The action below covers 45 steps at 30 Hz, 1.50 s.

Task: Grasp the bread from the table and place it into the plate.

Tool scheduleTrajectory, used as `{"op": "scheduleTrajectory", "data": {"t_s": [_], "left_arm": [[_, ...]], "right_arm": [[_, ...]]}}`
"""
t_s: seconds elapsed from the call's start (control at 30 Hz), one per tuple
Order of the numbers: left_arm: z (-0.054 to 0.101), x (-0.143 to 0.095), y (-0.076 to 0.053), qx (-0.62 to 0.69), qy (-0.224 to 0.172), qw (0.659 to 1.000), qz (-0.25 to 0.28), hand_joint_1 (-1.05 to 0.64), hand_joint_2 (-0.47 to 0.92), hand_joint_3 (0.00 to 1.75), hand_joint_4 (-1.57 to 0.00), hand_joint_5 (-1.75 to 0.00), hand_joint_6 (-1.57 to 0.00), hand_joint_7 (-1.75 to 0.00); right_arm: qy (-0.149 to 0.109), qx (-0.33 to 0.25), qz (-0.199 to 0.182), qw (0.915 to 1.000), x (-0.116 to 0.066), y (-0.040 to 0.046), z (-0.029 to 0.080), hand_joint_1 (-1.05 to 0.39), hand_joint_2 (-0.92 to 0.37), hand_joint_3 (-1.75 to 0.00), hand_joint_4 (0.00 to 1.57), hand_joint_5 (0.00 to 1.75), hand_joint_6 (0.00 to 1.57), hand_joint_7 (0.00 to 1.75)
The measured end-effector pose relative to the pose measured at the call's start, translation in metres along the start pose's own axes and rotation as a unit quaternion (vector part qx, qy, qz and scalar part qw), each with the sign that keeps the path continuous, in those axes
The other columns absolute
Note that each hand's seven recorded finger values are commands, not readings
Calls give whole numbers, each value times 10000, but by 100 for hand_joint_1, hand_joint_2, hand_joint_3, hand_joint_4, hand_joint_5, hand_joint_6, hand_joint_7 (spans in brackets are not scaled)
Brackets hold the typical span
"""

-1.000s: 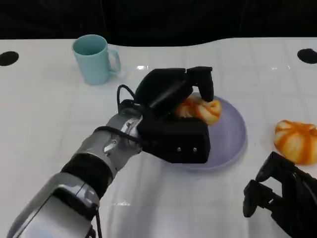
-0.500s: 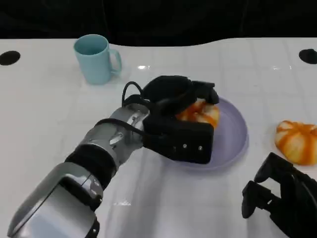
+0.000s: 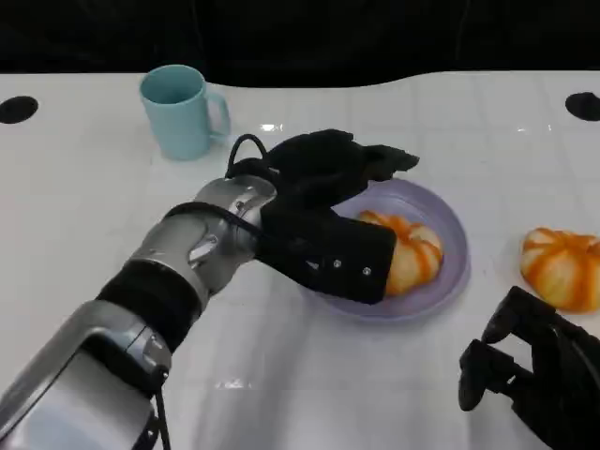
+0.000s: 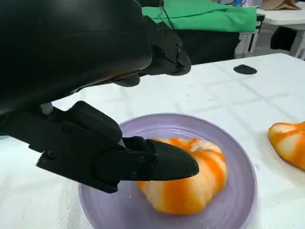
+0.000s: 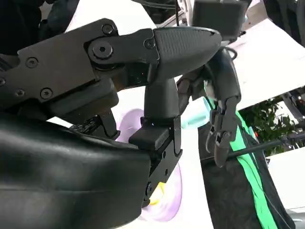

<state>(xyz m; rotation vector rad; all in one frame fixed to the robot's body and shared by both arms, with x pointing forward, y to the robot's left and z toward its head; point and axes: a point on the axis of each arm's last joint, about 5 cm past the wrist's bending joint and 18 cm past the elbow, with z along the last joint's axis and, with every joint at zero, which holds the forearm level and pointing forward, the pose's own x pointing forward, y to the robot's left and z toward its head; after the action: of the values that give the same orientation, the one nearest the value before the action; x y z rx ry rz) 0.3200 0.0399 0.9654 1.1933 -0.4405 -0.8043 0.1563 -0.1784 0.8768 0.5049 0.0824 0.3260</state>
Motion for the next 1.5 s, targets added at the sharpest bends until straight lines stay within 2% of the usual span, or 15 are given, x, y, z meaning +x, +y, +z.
{"op": "scheduleTrajectory", "data": {"t_s": [0.3, 0.4, 0.5, 0.6, 0.73, 0.83, 0.93, 1.03, 1.07, 1.13, 1.17, 1.2, 1.37, 1.5], "left_arm": [[-110, -237, 13, -456, -186, 9988, -11, -90, 92, 52, -2, -43, -20, -6], [-142, -332, 37, -814, -270, 9962, 174, -85, 92, 51, -4, -45, -23, -7], [-163, -418, 13, -1210, -359, 9914, 343, -75, 92, 45, -12, -53, -29, -9], [-211, -545, -77, -1782, -539, 9799, 712, -69, 92, 40, -19, -68, -37, -10], [-283, -708, -281, -2839, -661, 9474, 1321, -63, 92, 36, -35, -95, -60, -17], [-260, -817, -454, -3811, -820, 9019, 1861, -60, 92, 36, -44, -100, -68, -21], [-237, -896, -526, -4278, -957, 8754, 2036, -63, 92, 39, -55, -106, -79, -27], [-200, -998, -561, -4871, -1167, 8311, 2416, -63, 92, 39, -66, -118, -88, -40], [-184, -1024, -582, -5062, -1202, 8153, 2541, -62, 92, 42, -63, -134, -76, -75], [-144, -1066, -645, -5477, -1203, 7818, 2727, -62, 92, 41, -62, -142, -67, -99], [-125, -1090, -678, -5700, -1184, 7630, 2810, -64, 92, 41, -58, -156, -62, -115], [-111, -1112, -713, -5916, -1157, 7443, 2876, -65, 92, 41, -56, -162, -59, -123], [-83, -1259, -861, -6597, -1007, 6789, 3062, -64, 92, 37, -67, -174, -58, -147], [-72, -1338, -951, -6841, -995, 6513, 3129, -64, 92, 39, -72, -175, -56, -158]], "right_arm": [[3, 0, 7, 10000, -5, -17, -1, -59, -92, -37, 75, 175, 58, 163], [-1, 1, 9, 10000, -4, -17, 1, -59, -92, -36, 75, 175, 58, 163], [-6, 0, 1, 10000, -4, -18, 2, -58, -92, -36, 75, 175, 58, 163], [-9, 1, -4, 10000, -6, -18, 3, -58, -92, -36, 75, 175, 58, 163], [-8, -2, 2, 10000, -8, -18, 1, -59, -92, -34, 75, 175, 60, 161], [3, 2, -5, 10000, -10, -17, 1, -59, -92, -33, 75, 175, 60, 160], [-3, -2, -7, 10000, -12, -12, 5, -58, -92, -33, 74, 175, 59, 159], [-1, 3, -17, 10000, -20, -15, 1, -58, -92, -36, 73, 175, 58, 159], [-4, 2, -17, 10000, -21, -15, 0, -58, -92, -36, 73, 175, 58, 159], [-8, 1, -13, 10000, -20, -14, 0, -58, -92, -36, 73, 175, 58, 159], [-8, 1, -10, 10000, -19, -13, 0, -59, -92, -36, 73, 175, 59, 160], [-8, 0, -7, 10000, -18, -13, 1, -59, -92, -36, 73, 175, 59, 160], [-8, -1, -4, 10000, -18, -12, 2, -59, -92, -36, 74, 175, 59, 160], [-1, 1, 3, 10000, -16, -9, 0, -59, -92, -35, 74, 175, 59, 161]]}}
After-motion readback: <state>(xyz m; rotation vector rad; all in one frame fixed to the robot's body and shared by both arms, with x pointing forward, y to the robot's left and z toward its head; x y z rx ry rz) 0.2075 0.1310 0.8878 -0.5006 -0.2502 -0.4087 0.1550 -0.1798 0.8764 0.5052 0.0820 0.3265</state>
